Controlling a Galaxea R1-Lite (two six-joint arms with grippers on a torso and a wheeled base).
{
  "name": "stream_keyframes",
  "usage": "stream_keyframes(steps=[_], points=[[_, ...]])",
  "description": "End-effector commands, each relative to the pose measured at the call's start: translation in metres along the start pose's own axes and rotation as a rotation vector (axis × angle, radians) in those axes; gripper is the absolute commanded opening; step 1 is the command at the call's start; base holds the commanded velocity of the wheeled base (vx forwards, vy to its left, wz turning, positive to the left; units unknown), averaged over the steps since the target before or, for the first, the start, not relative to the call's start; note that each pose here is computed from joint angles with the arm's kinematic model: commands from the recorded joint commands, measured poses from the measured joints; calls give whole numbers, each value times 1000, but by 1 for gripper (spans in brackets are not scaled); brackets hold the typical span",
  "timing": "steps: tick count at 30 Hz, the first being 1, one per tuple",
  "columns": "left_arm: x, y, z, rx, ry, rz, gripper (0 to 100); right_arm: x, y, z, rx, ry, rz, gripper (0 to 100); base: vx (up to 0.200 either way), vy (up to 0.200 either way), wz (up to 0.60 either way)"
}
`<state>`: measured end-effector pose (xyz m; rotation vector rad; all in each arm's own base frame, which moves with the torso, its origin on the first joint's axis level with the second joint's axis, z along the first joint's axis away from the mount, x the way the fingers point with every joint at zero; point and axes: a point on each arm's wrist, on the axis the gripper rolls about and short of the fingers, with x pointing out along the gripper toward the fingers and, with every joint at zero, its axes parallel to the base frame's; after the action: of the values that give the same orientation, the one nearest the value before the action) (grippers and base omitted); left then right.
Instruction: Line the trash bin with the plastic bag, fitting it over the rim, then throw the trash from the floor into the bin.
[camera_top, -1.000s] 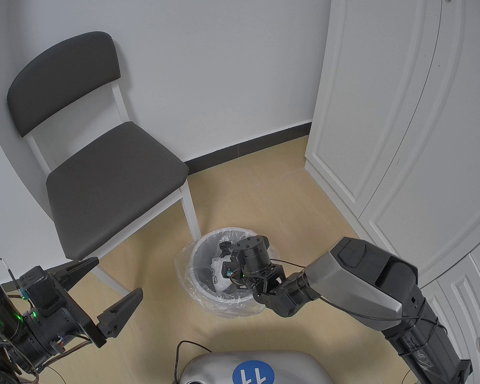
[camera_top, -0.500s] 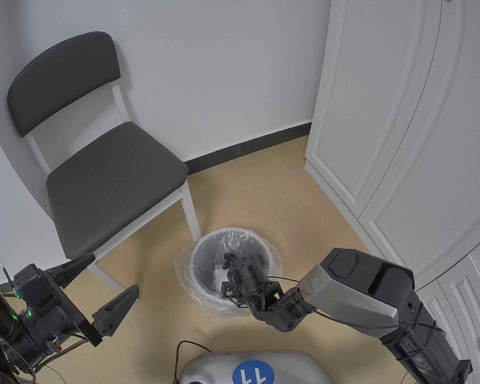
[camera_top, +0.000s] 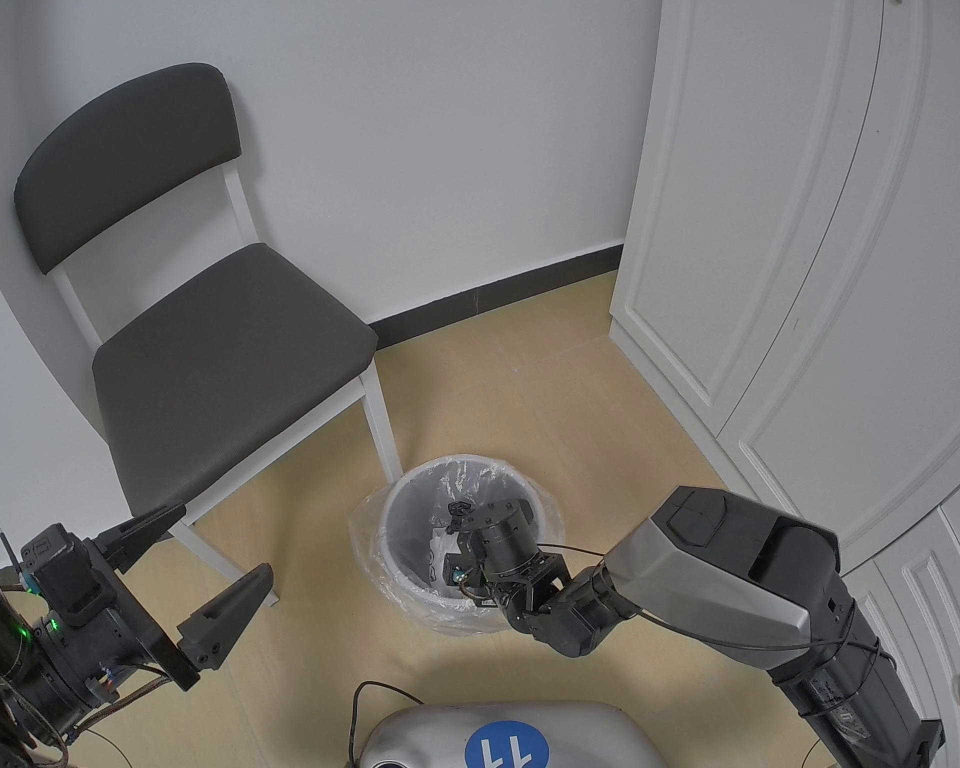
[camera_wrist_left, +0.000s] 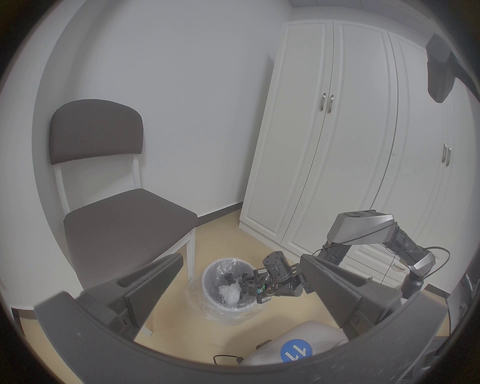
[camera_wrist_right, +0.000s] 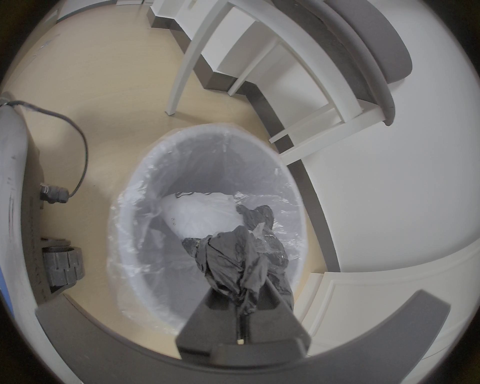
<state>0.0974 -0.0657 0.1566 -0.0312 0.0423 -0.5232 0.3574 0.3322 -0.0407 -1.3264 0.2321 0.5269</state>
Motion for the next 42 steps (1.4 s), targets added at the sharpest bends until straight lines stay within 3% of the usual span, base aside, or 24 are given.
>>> stream_keyframes(steps=[1, 9, 19, 31, 42], points=[[0, 0, -1, -1, 1, 1, 100, 5, -5, -1, 10, 8, -21, 0, 0, 0, 0], [0, 0, -1, -1, 1, 1, 100, 28, 10, -8, 16, 47, -36, 0, 0, 0, 0], [0, 0, 0, -2, 3, 3, 100, 58, -6, 11, 150, 60, -194, 0, 0, 0, 0], [0, 0, 0, -1, -2, 2, 100, 31, 5, 11, 91, 76, -111, 0, 0, 0, 0], [-5, 0, 3, 1, -29, 0, 100, 2, -13, 26, 69, 45, -114, 0, 0, 0, 0]])
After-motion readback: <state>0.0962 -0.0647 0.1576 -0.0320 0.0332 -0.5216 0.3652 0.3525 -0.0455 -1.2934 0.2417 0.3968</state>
